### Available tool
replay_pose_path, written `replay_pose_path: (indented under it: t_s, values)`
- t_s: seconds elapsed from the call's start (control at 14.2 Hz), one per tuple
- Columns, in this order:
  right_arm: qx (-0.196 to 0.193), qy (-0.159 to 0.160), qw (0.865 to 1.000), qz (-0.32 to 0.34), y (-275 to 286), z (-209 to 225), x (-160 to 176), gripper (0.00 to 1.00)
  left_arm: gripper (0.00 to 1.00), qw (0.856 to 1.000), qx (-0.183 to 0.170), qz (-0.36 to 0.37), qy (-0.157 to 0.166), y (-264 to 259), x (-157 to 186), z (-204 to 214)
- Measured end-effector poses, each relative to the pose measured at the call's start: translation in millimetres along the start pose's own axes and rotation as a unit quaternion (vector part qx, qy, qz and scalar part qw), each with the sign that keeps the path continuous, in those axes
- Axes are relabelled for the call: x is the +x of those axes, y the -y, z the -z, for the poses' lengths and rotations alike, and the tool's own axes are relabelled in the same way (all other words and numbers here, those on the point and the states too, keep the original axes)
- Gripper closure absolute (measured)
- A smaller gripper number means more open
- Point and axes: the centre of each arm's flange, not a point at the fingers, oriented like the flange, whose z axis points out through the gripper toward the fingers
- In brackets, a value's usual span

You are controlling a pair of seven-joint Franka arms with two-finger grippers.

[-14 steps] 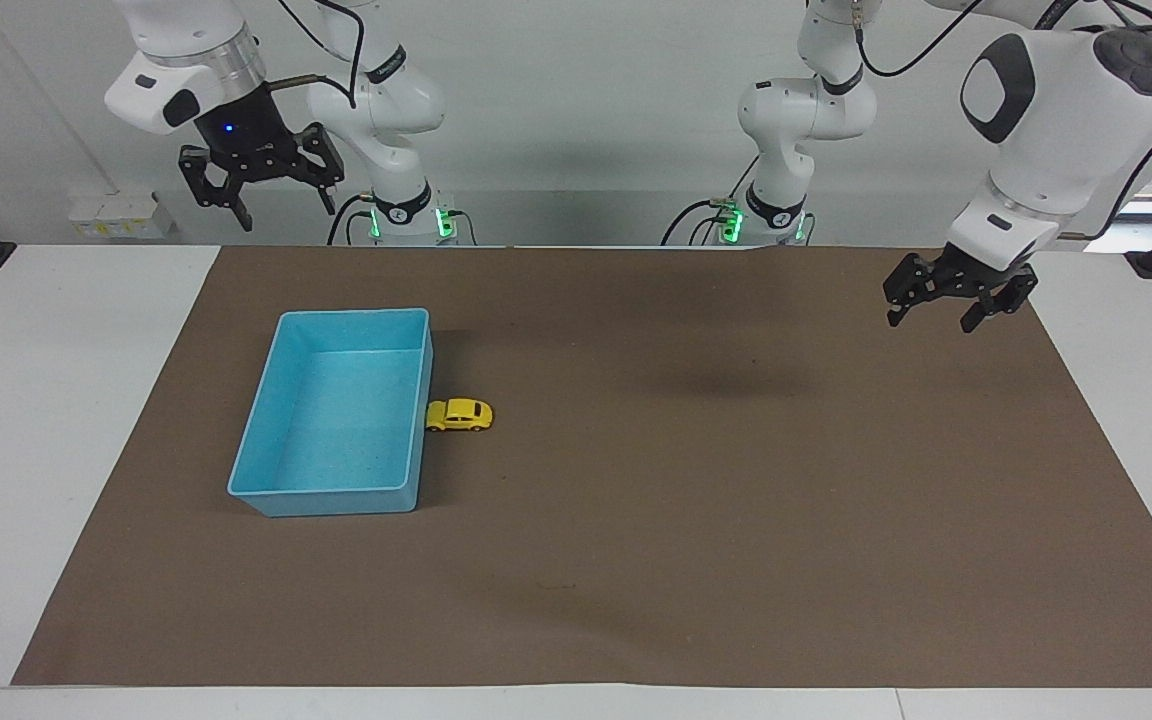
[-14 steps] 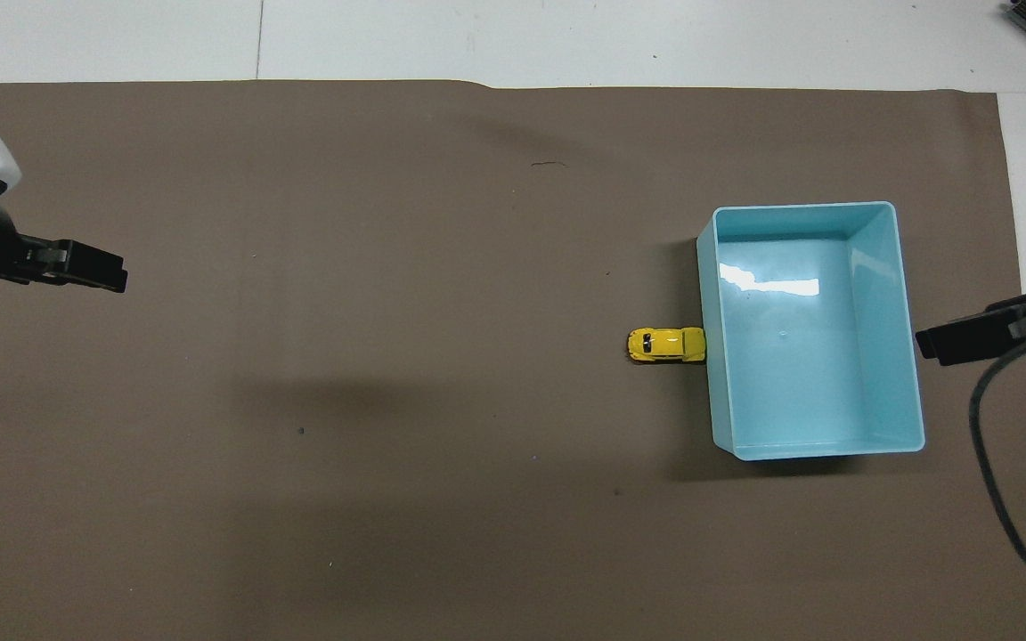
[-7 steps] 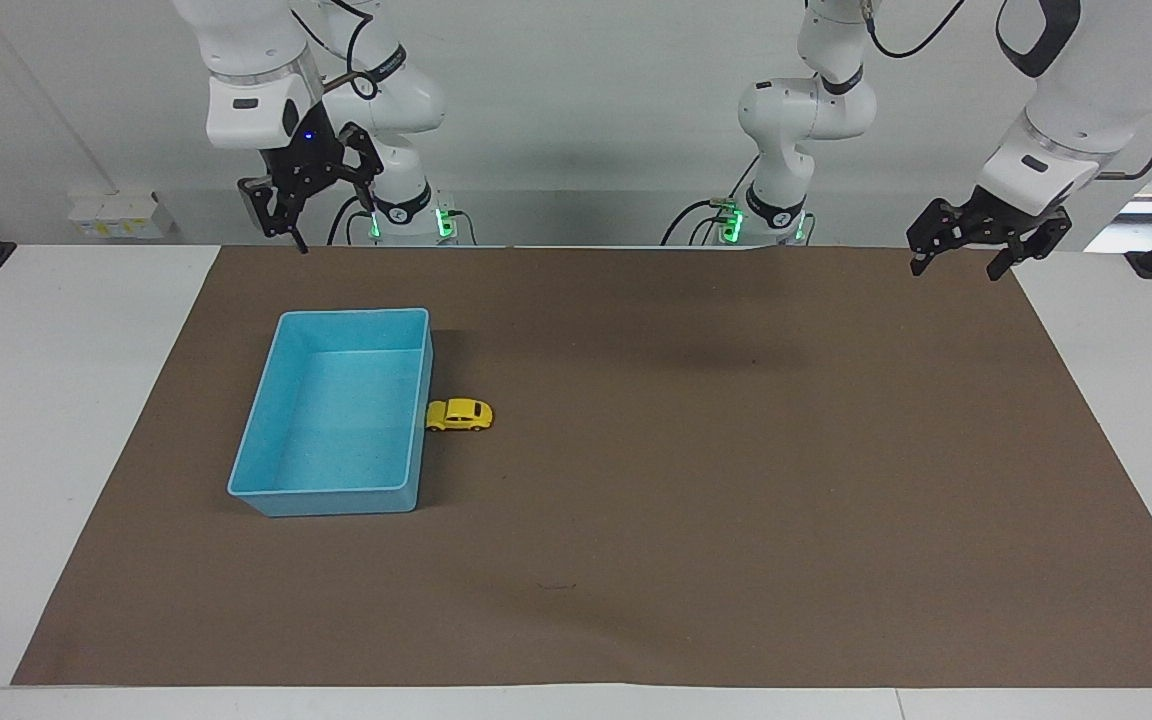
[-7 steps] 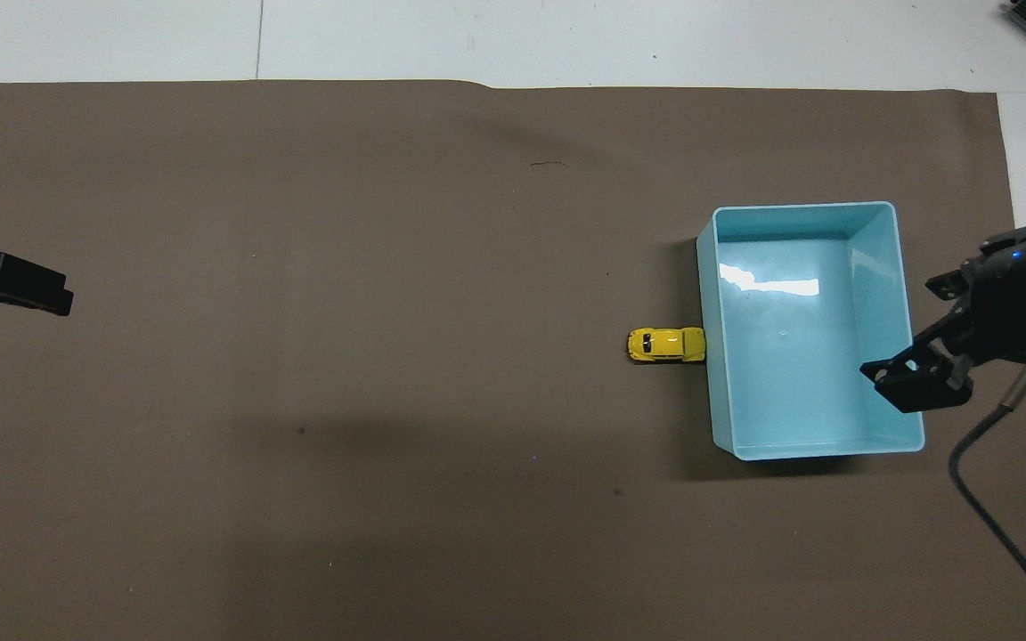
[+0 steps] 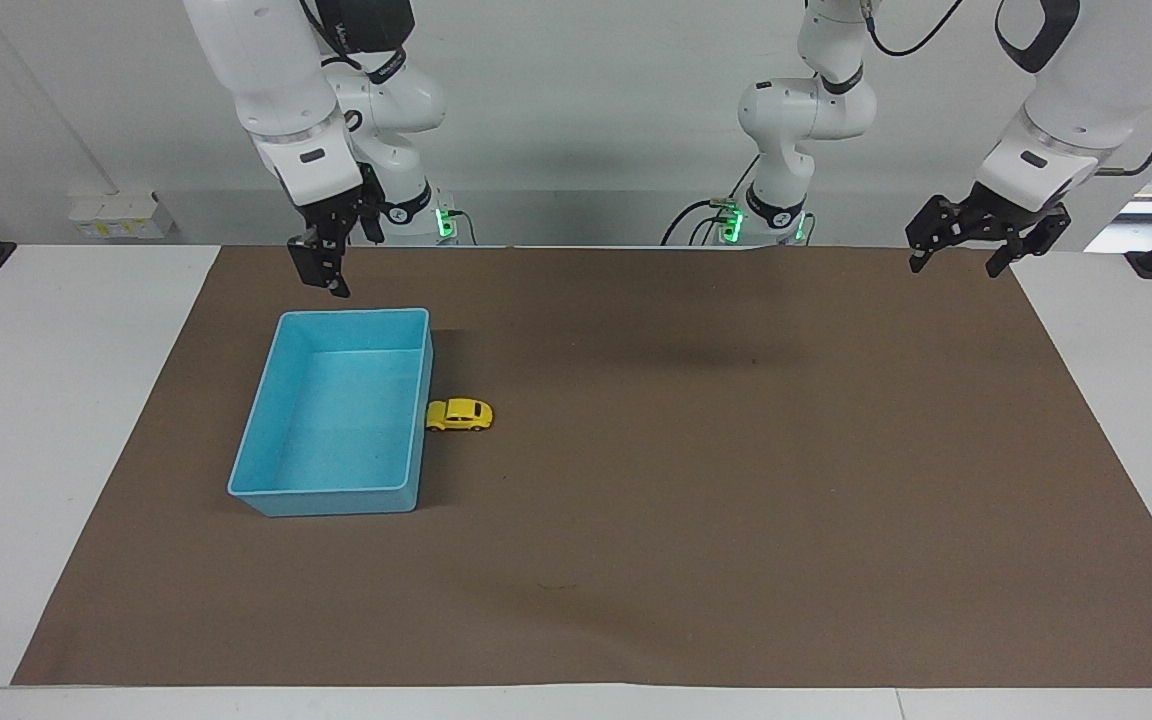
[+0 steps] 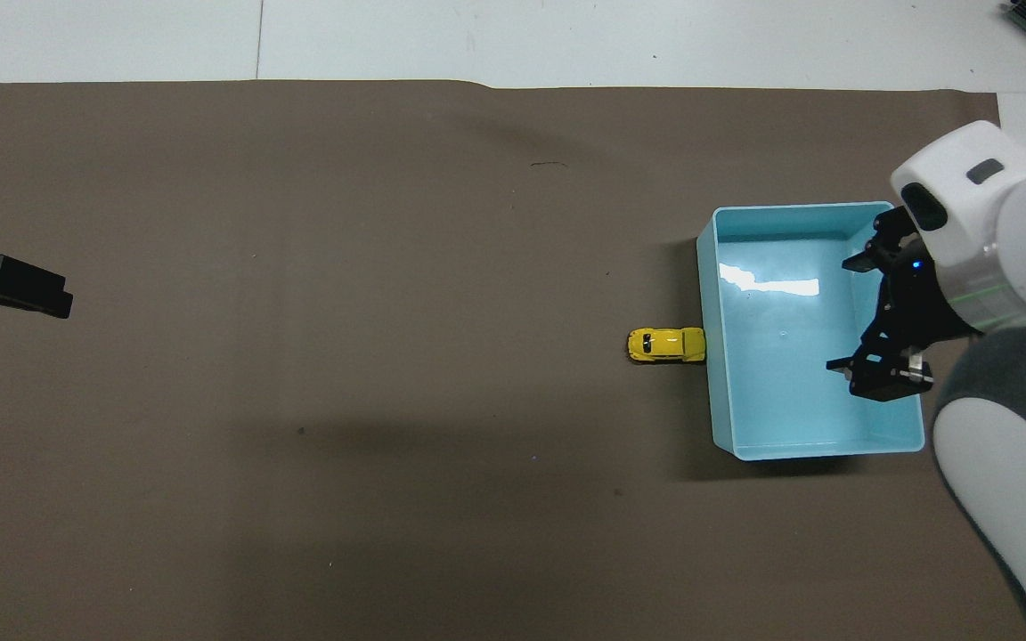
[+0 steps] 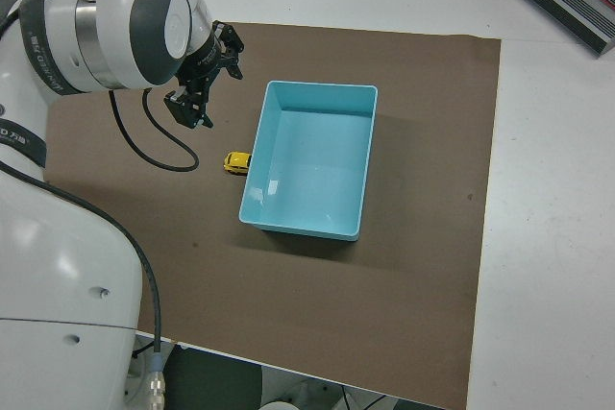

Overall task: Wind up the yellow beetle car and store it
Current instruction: 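Retract the left gripper while the right gripper reaches toward the car, then grasp the yellow car beside the bin with the right gripper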

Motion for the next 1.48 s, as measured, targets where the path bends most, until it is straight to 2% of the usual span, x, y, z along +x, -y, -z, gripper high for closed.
replay_pose_path:
  t_s: [0.21, 0.42, 1.48]
  values:
    - [0.017, 0.006, 0.999, 0.047, -9.4, -42.9, 37.8, 0.00, 0.00, 1.000, 0.000, 0.000, 0.000, 0.0, -0.1, 0.0]
    - [0.023, 0.008, 0.998, 0.058, -19.4, -79.3, 51.1, 0.00, 0.00, 1.000, 0.000, 0.000, 0.001, 0.0, -0.1, -0.1]
    - [0.003, -0.001, 0.996, 0.093, -20.6, -222.6, 54.7, 0.00, 0.00, 1.000, 0.000, 0.001, 0.001, 0.0, -0.3, -0.2]
